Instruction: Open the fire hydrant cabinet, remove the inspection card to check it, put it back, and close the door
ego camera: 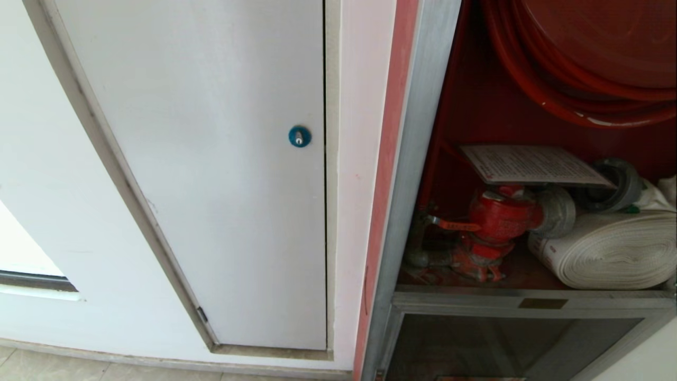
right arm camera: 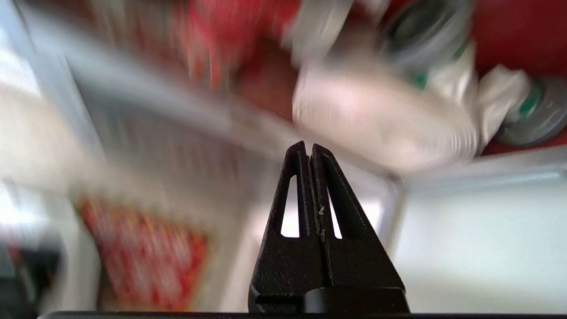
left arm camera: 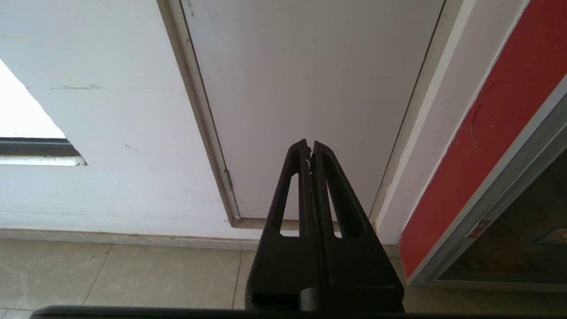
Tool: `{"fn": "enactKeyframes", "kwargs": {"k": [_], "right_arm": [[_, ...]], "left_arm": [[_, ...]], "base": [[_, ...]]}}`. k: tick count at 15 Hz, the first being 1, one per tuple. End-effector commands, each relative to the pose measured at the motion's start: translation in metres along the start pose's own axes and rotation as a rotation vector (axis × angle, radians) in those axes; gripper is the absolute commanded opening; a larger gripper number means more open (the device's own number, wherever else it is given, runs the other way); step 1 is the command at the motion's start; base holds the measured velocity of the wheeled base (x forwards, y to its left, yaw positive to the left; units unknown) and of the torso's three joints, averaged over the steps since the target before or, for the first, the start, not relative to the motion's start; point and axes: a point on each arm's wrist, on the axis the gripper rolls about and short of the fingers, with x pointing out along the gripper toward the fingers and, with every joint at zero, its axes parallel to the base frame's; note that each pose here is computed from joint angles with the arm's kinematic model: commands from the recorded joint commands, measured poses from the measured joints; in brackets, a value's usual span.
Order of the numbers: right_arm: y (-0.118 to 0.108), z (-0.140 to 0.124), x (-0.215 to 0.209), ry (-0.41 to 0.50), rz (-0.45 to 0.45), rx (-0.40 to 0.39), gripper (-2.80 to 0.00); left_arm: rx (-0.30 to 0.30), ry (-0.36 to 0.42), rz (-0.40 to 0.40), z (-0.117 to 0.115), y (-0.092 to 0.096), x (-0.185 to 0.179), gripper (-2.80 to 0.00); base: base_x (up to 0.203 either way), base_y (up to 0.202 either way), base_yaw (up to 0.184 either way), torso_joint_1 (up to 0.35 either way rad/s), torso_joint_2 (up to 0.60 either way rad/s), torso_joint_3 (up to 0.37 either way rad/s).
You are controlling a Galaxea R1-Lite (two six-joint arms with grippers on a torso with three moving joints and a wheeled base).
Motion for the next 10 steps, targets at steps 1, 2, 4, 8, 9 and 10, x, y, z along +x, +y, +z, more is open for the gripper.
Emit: {"fn": "enactKeyframes", "kwargs": {"k": [1, 2, 4, 8, 9, 10], "right_arm": [[-0.001, 0.003, 0.014, 0.113, 0.03, -0.113, -2.8], [-0.002, 0.002, 0.018, 0.147, 0.016, -0.194, -2.8], [-0.005, 0.004, 0.027, 0.205, -0.029, -0.298, -2.8], [-0.006, 0.005, 0.039, 0.252, -0.105, -0.379, -2.8], [-0.005, 0.006, 0.042, 0.23, -0.123, -0.382, -2.8], [-0.003, 0.005, 0.045, 0.204, -0.137, -0.383, -2.8]], "left_arm": [[0.0, 0.001, -0.001, 0.0, 0.0, 0.0, -2.8], [0.0, 0.001, 0.001, 0.0, 0.0, 0.0, -2.8], [0.0, 0.001, -0.001, 0.0, 0.0, 0.0, -2.8], [0.0, 0.003, 0.0, 0.0, 0.0, 0.0, -2.8], [0.0, 0.001, -0.001, 0.0, 0.0, 0.0, -2.8], [0.0, 0.001, 0.001, 0.0, 0.0, 0.0, -2.8]], "base": [[0.0, 0.0, 0.0, 0.0, 0.0, 0.0], [0.0, 0.0, 0.0, 0.0, 0.0, 0.0], [0.0, 0.0, 0.0, 0.0, 0.0, 0.0], [0.0, 0.0, 0.0, 0.0, 0.0, 0.0], [0.0, 0.0, 0.0, 0.0, 0.0, 0.0], [0.0, 0.0, 0.0, 0.0, 0.0, 0.0]]}}
